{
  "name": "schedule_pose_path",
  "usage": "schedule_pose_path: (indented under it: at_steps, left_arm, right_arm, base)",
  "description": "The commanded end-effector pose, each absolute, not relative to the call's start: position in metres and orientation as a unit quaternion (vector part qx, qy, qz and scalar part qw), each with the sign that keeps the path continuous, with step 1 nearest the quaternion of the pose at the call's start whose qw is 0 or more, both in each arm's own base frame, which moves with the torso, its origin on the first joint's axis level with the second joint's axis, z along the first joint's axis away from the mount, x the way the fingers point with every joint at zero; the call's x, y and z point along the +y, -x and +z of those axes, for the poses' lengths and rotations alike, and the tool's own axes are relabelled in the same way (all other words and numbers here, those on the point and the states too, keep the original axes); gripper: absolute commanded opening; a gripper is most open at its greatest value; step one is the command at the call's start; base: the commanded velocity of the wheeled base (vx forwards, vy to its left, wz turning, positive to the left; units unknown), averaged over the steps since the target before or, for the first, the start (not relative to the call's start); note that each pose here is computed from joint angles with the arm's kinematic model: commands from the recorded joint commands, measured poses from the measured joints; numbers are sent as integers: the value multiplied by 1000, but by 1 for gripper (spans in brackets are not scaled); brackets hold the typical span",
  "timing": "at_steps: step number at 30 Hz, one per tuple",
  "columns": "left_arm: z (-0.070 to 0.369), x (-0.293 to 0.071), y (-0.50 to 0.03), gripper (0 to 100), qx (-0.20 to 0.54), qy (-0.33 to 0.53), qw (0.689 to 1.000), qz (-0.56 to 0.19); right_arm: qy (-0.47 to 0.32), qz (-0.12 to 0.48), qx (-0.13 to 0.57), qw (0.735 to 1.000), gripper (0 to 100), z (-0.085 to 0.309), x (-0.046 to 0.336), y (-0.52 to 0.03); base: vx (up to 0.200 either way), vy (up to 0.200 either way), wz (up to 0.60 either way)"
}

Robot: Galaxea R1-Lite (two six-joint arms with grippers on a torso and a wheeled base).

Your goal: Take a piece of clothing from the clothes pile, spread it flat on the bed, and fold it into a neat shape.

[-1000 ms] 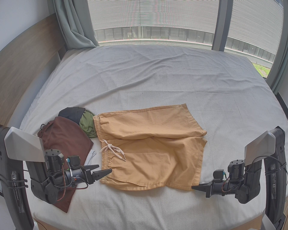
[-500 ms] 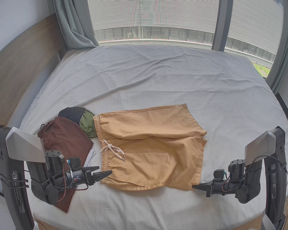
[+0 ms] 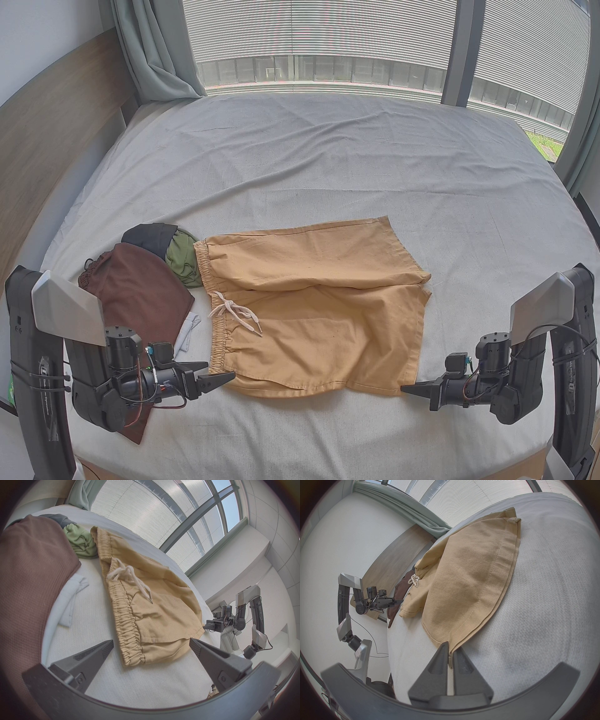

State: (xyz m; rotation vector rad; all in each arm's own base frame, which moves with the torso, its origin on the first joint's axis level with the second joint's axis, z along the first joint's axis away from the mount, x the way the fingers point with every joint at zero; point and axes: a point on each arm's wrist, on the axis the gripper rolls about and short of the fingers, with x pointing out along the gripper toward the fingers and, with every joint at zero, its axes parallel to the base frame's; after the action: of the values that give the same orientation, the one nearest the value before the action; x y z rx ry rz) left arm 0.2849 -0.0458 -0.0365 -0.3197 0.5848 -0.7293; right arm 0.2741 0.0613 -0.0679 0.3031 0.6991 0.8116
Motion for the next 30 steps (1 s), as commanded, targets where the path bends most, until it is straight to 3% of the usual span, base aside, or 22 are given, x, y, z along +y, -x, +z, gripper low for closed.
schedule_pose_path:
  at_steps: [1,18,19,30]
  left_arm:
    - [-50,-46,-282,100,302,158,874,-346]
    - [-53,-60,-287,100,318,195,867,-329]
    - [-53,-60,-287,0,319,195,867,-329]
    - [-55,-56,-283,0,324,192,867,-327]
  right_arm:
    - [-144,385,331,849,0,-68,61,-274]
    - [-142,386,330,850,0,-68,61,-275]
    - [-142,386,330,850,0,-68,61,-275]
    - [-133,376,334,854,0,-62,49,-263]
  base:
    - [0,0,0]
    - [0,0,0]
    - [0,0,0]
    - [0,0,0]
